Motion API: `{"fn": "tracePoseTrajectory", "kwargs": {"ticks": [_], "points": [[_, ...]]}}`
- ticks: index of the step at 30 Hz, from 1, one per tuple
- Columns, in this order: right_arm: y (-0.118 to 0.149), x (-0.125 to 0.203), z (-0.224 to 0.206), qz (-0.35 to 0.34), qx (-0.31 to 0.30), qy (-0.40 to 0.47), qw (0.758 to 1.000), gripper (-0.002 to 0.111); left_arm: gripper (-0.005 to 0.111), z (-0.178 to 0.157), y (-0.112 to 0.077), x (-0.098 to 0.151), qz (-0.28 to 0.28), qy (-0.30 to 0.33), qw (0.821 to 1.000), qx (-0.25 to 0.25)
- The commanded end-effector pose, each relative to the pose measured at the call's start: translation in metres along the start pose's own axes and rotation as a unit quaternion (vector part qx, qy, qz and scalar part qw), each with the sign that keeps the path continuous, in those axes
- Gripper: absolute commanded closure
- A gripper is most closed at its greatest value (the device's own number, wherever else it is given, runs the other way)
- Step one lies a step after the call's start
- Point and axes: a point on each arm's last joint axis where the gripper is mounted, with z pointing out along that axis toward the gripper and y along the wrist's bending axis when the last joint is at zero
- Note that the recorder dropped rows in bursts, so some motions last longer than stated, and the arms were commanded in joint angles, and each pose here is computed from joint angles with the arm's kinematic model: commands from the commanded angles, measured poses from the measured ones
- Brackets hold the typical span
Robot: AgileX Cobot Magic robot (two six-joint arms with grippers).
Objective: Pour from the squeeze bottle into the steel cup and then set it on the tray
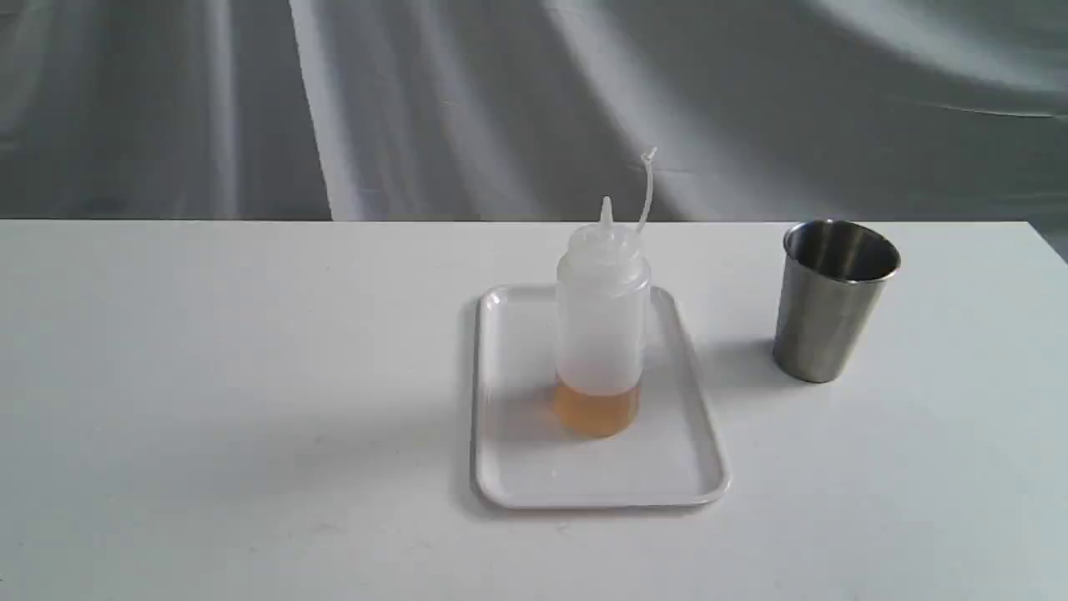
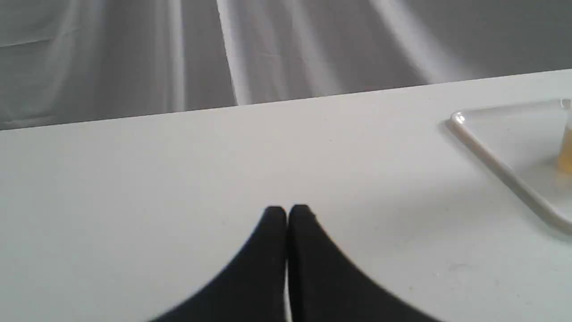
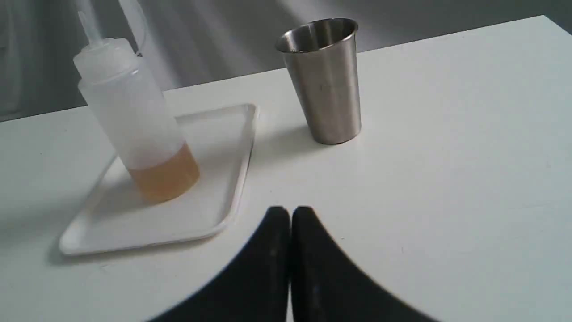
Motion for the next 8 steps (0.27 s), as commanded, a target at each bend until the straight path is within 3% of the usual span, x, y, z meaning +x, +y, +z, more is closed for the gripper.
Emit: {"fn": "tracePoseTrajectory", "kwargs": {"ticks": [1,8], "points": [[-0.0004,0.0006,-0.0001,-0.006,0.001,-0.002,1.0,0.108,0.107,0.0002,-0.0004,0.0007,-0.002,-0.003,1.0,0.003],[-0.0004,0.0006,-0.0001,-0.006,0.001,-0.002,1.0,0.108,0.107,0.0002,-0.0004,0.0007,0.0,-0.003,1.0,0.003]]}}
